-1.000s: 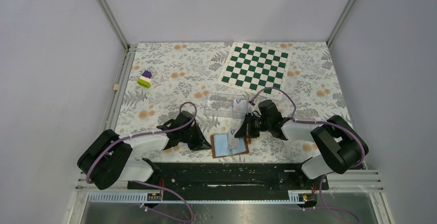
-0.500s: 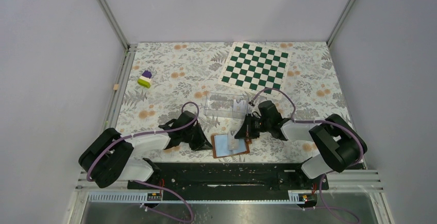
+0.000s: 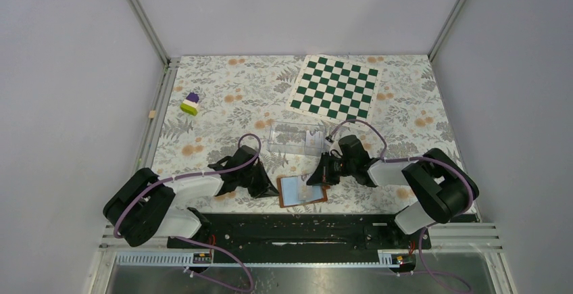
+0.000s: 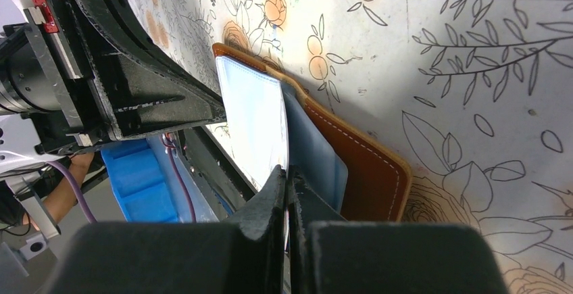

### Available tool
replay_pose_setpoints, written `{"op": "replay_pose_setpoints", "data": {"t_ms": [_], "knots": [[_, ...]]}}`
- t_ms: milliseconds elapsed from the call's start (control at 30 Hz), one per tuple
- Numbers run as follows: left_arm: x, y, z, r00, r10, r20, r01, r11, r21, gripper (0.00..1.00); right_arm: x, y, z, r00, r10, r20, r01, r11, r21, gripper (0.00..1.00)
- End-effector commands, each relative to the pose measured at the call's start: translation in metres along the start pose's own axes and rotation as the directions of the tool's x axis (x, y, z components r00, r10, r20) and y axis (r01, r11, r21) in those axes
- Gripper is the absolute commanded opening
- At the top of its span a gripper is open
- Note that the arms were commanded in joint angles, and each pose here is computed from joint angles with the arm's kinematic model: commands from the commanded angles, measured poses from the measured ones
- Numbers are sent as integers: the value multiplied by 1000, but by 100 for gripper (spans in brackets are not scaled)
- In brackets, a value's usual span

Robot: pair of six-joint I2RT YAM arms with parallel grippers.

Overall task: Put the credit cards into the card holder
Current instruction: Insert the credit card into the card holder.

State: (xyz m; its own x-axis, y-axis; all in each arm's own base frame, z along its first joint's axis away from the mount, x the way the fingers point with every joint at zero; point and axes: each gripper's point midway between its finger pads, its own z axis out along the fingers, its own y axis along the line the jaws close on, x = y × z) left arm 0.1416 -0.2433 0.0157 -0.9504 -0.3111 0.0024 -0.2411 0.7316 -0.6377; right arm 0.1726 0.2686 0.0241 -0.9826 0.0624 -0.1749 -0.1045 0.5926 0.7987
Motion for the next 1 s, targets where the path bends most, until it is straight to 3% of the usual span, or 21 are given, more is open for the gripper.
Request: {"op": "replay_pose_setpoints", "data": {"t_ms": [0, 700, 967], "knots": [[-8, -11, 1, 999, 3, 36, -4, 1000, 23, 0, 1, -5, -1, 999, -32, 11, 31, 999, 43, 0], [-8, -7, 4, 999, 7, 31, -7, 1000, 6, 0, -28, 2, -17, 982, -123, 146, 105, 986, 127, 0], [-8, -7, 5, 1000, 9, 25, -9, 1000, 3, 0, -17, -8, -7, 992, -92, 88, 82, 990, 111, 0]]}}
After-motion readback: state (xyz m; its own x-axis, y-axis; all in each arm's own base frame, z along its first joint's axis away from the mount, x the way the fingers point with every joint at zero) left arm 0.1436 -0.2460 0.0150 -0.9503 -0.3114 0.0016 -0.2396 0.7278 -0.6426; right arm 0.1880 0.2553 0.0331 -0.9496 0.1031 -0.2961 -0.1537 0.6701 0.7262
